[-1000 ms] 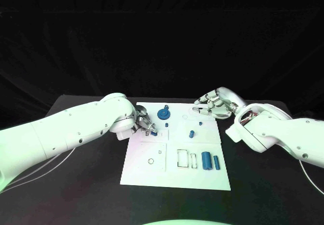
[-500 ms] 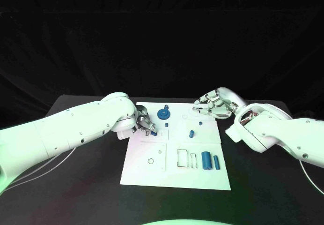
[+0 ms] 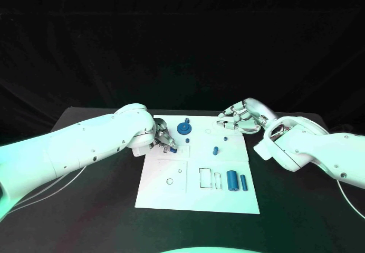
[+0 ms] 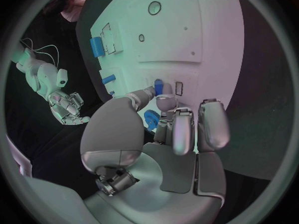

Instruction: Assemble the parts on the task board

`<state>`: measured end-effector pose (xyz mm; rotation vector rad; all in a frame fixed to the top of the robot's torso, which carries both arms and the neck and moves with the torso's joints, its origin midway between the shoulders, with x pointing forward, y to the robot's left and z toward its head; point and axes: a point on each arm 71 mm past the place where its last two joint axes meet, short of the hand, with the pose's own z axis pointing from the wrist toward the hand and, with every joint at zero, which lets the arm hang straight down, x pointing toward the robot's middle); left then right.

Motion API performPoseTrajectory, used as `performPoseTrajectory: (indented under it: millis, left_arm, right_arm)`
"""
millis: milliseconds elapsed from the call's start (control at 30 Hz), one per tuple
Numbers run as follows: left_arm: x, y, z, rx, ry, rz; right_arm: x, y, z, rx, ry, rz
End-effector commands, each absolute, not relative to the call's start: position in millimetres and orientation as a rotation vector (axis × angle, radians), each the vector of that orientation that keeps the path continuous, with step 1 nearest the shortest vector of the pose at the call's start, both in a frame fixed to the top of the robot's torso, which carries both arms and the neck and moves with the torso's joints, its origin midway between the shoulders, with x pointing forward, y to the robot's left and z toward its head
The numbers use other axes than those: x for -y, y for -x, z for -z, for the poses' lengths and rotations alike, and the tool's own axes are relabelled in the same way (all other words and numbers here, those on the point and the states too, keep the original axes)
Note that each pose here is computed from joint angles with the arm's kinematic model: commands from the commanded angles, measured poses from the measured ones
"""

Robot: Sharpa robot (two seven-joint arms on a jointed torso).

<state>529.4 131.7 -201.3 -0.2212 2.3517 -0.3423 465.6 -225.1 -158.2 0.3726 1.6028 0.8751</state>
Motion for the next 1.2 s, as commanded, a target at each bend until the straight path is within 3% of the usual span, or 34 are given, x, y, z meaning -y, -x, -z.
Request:
performPoseTrajectory:
  millis: [33,1200]
  left_arm:
    - [-129.6,-527.2,204.9,-2.374,0.193,0.317]
    - [-129.3,-531.5,205.0,-2.357,0.200,0.288]
  right_arm:
    - [223.9,-464.8,158.7,-1.612,-0.359,-0.879]
    - [224.5,-464.6,158.4,-1.609,-0.360,-0.879]
